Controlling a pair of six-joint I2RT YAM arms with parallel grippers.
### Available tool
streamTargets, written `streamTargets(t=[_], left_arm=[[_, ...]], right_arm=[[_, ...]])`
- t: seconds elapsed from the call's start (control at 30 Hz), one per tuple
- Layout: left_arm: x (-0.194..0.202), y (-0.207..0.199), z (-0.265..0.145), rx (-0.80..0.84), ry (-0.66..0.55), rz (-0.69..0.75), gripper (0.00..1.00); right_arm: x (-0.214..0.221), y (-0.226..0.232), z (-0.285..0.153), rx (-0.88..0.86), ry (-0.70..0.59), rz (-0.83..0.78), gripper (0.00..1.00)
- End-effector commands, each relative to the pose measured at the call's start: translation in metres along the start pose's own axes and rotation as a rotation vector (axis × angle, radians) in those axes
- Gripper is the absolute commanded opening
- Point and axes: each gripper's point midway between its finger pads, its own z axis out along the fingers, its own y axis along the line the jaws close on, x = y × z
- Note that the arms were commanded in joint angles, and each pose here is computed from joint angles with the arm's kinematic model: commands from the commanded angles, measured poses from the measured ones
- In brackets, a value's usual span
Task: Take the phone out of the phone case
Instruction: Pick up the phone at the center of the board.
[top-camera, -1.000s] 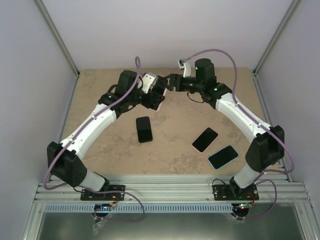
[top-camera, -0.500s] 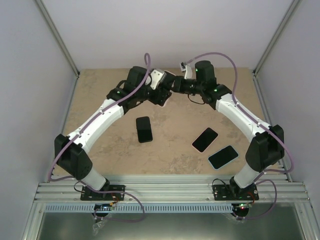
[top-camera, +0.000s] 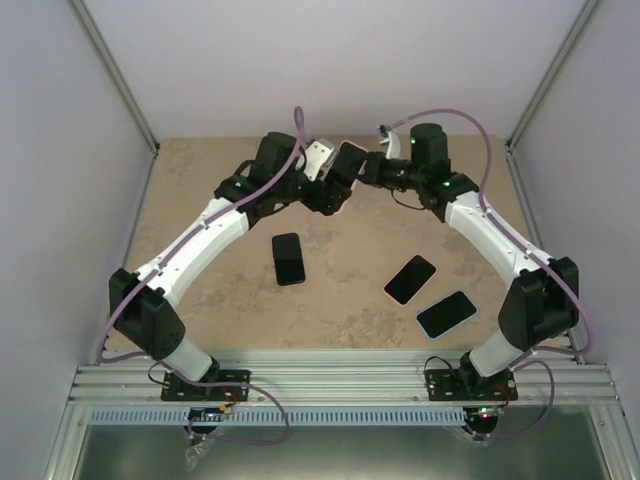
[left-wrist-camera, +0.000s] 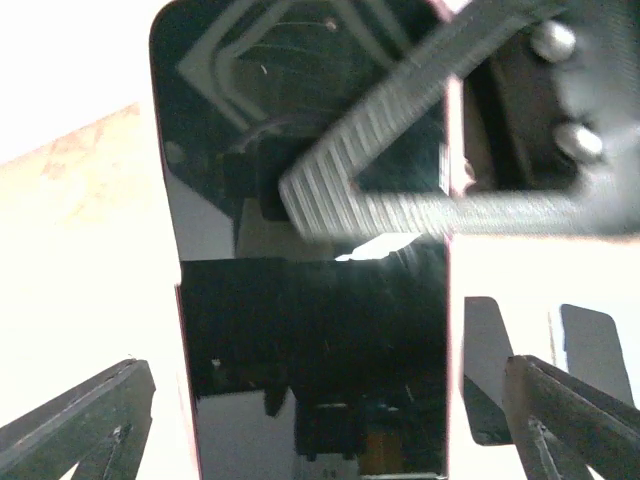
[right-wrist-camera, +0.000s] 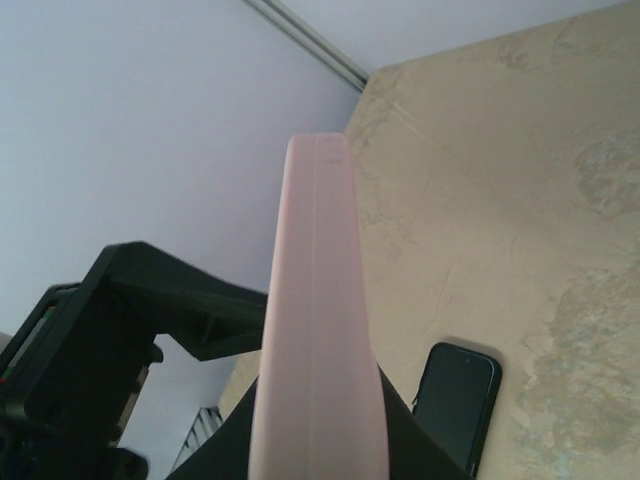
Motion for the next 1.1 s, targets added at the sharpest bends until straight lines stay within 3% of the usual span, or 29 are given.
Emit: streamTargets(t=[0.0, 0.27, 0.6, 0.8, 1.07], left_arm=[[-0.025, -0.036, -0.036, 0.148, -0.081, 0.077, 0.99], [-0.011, -0.065, -0.079, 0.248, -0.108, 0.156, 0.99], [0.041, -0.076, -0.114, 0.256, -0.061, 0.157, 0.99], [0.047, -0.091, -0.147, 0.287, -0.084, 0.252, 0.99], [0.038, -0.105, -0.136, 0.414, -0.068, 0.211, 0.99]], right_arm=[[-0.031, 0.04, -0.037, -0.189, -0.08, -0.098, 0.0], [-0.039, 0.069, -0.078, -0.34, -0.104, -0.26, 0.01], [-0.004, 0.111, -0.115, -0.558, -0.01, -0.46, 0.01], [0.011, 0.127, -0.128, -0.627, 0.022, -0.515, 0.0], [0.029, 0.136, -0.136, -0.684, 0.056, -0.554, 0.01]])
